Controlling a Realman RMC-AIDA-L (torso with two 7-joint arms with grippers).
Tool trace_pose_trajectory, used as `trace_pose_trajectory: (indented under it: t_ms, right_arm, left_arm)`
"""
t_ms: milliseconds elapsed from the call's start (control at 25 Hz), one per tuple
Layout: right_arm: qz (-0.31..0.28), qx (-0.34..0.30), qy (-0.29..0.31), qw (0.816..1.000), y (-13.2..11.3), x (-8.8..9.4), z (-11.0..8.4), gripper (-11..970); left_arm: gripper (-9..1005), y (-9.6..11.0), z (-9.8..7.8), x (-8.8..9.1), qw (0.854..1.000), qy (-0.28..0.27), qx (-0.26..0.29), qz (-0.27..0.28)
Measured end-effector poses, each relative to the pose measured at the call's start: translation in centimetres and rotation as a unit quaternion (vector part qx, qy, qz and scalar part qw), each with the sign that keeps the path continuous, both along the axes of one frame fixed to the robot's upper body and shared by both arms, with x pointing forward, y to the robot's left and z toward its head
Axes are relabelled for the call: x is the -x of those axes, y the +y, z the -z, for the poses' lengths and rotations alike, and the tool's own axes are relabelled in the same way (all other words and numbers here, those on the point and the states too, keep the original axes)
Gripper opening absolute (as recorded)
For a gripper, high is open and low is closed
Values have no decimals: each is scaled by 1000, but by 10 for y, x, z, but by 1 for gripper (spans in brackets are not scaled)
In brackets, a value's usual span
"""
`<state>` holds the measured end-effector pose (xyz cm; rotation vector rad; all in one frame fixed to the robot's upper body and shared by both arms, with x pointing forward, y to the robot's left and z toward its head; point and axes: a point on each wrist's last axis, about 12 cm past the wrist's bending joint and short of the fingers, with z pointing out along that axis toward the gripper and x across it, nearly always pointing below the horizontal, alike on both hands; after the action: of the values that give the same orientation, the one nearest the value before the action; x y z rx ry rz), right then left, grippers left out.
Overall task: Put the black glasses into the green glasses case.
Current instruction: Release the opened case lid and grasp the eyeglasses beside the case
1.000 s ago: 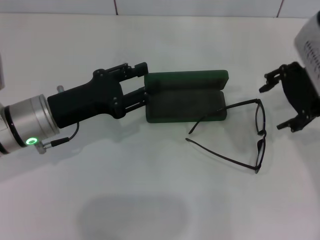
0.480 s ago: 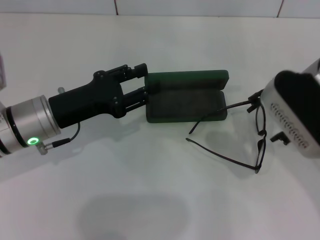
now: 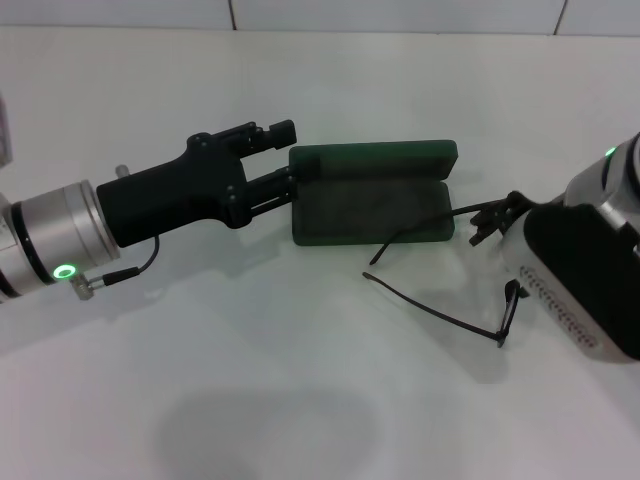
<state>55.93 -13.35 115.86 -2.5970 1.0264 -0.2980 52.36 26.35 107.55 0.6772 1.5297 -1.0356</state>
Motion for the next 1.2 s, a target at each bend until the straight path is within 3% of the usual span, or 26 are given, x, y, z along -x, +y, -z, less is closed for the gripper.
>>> trace_pose_trajectory:
  t_ms: [640,840,1200]
  right_arm:
    - [-6,7,8,1000,7,3,15,746]
    - [11,11,15,1000,5,1,20,595]
    - [17,4,15,1000,5,2,20,597]
  left_arm:
    - [588,6,4,4,1000,6,-7,-5]
    - [588,6,5,4,1000,8,-10,-2]
    - [588,6,7,7,1000,11,-12,-2]
